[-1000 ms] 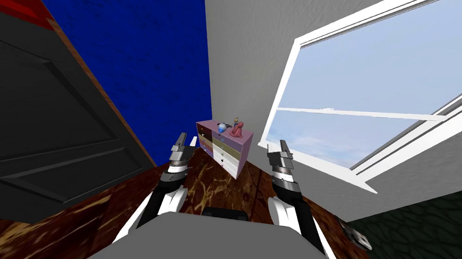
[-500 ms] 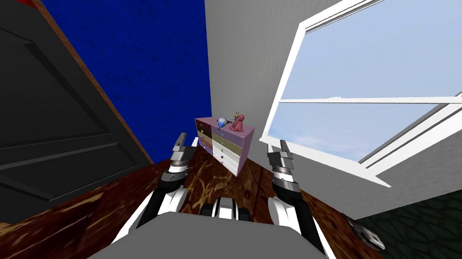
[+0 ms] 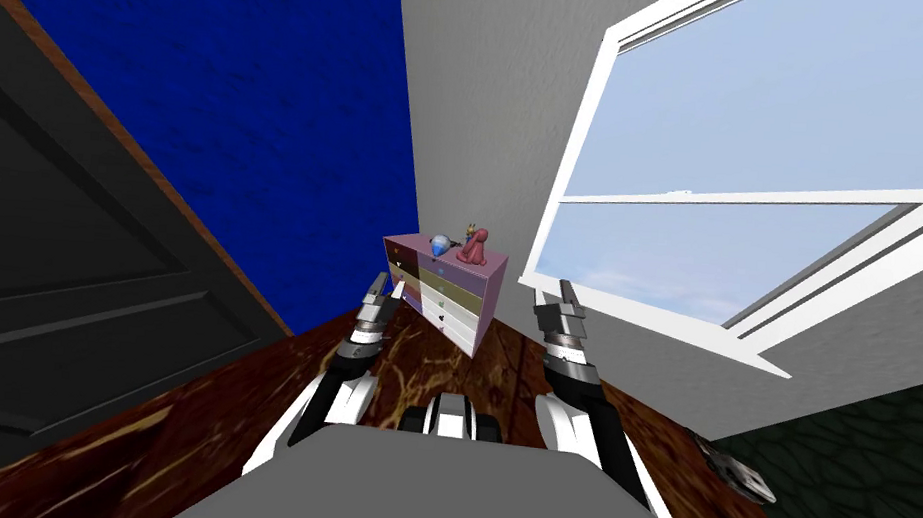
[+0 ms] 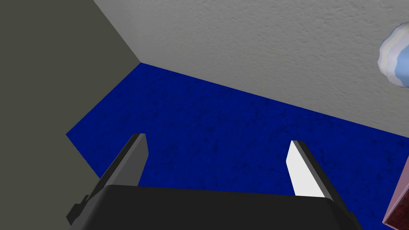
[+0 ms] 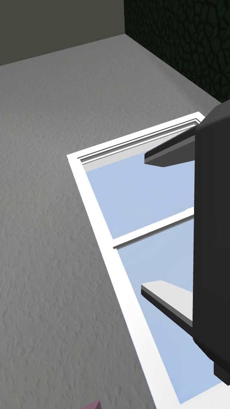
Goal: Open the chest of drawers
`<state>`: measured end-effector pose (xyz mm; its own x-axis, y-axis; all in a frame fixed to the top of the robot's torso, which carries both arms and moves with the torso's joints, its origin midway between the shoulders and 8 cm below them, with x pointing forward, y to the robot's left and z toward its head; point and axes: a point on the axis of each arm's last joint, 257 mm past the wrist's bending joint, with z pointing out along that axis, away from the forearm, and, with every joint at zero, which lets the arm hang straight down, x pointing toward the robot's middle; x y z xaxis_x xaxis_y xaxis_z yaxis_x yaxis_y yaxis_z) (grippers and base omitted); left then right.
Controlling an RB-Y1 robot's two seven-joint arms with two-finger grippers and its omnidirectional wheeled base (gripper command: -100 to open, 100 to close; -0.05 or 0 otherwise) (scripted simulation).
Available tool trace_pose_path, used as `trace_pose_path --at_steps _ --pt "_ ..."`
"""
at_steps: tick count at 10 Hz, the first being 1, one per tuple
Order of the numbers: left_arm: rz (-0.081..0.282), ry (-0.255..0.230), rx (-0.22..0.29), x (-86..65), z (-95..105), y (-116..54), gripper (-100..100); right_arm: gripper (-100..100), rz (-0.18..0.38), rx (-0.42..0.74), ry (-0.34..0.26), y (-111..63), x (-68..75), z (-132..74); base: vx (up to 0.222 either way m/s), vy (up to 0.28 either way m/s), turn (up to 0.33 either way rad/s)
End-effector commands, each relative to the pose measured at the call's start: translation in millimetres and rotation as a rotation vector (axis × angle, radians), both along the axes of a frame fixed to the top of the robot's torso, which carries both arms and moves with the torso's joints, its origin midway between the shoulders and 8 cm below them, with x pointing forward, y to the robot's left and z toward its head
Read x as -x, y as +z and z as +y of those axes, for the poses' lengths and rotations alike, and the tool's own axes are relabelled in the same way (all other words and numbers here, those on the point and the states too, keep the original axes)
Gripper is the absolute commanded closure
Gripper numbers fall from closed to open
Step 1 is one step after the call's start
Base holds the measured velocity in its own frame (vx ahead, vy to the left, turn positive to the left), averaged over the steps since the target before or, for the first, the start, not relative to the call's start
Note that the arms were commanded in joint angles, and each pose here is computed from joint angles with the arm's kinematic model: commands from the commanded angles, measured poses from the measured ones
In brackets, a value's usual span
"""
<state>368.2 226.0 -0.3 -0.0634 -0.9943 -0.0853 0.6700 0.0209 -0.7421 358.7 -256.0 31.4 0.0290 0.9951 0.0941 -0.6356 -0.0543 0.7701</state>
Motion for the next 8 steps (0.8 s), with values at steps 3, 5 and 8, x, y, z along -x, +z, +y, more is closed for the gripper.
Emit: trace_pose_path --at_steps 3,5,8 --pt "0.093 -0.01 -0.004 -24.7 -3.4 -42.1 -100 0 0.0 0.0 0.0 0.0 0.0 0.0 0.126 0.031 -0.055" --pt "0.131 -0.014 -0.004 -34.4 -5.4 -59.5 -100 0 0.0 0.0 0.0 0.0 0.0 0.0 0.108 0.032 -0.06" --pt "0.183 -0.018 -0.002 -46.9 -8.7 -83.6 -100 0 0.0 0.0 0.0 0.0 0.0 0.0 0.104 0.019 -0.054"
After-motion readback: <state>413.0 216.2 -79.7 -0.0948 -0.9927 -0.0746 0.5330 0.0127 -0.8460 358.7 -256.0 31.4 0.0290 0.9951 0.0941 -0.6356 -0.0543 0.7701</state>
